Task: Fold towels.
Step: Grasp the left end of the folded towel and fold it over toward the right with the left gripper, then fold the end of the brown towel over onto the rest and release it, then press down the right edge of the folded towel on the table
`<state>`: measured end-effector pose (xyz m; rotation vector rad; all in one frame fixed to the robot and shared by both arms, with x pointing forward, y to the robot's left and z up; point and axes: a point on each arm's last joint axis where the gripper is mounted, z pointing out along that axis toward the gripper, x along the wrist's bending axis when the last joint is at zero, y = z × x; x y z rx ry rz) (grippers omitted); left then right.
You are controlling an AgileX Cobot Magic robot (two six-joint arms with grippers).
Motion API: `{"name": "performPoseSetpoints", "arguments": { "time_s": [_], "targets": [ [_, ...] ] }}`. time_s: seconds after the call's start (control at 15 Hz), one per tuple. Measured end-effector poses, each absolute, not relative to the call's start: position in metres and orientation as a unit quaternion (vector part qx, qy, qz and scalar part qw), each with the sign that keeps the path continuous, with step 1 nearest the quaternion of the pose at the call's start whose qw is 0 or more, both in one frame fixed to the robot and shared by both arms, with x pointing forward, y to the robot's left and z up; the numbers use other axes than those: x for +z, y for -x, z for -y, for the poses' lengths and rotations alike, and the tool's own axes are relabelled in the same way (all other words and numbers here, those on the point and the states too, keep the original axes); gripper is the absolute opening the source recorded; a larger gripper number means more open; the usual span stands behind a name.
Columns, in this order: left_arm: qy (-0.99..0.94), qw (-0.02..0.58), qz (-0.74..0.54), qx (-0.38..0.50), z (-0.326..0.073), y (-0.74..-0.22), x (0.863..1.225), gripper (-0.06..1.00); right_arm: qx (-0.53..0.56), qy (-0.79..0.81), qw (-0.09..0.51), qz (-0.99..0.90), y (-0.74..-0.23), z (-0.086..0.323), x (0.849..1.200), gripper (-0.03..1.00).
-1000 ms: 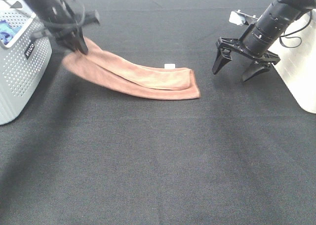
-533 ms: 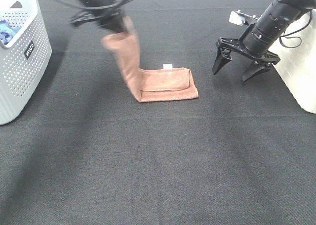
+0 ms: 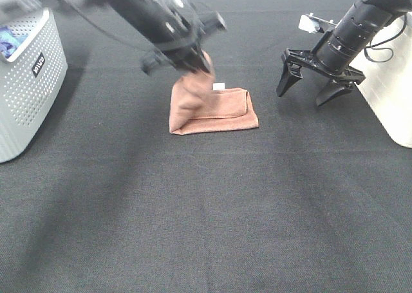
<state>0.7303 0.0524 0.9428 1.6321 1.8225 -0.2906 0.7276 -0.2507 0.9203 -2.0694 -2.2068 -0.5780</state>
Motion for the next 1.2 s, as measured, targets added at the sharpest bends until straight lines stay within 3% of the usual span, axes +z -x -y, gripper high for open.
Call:
{"name": "performPoseSetpoints", "arguments": {
  "time_s": [0.13,0.4,0.67,0.87,1.0,1.2],
  "targets": [
    [-0.604,0.345,-0.708,-0.120,-0.041,-0.731,0.929,0.14,-0.188,0.672,0.031,0.716,-0.728,0.251,0.920,0.85],
    [-0.548,0.406,-0.715,-0.156,-0.025,-0.735,0.930,0.68,-0.189,0.672,0.032,0.715,-0.728,0.250,0.920,0.85],
    [-0.580,0.451,-0.665,-0.134,-0.031,-0.741,0.945,0.73,-0.233,0.668,0.063,0.703,-0.728,0.241,0.930,0.85],
    [-0.609,0.475,-0.631,-0.071,-0.079,-0.757,0.975,0.73,-0.340,0.610,0.138,0.702,-0.725,0.202,0.950,0.85],
    [-0.613,0.473,-0.631,-0.047,-0.108,-0.764,0.988,0.73,-0.383,0.566,0.180,0.708,-0.721,0.164,0.944,0.85],
    [-0.613,0.465,-0.636,-0.051,-0.124,-0.766,0.991,0.73,-0.405,0.547,0.206,0.703,-0.722,0.141,0.921,0.85]
  ]
}}
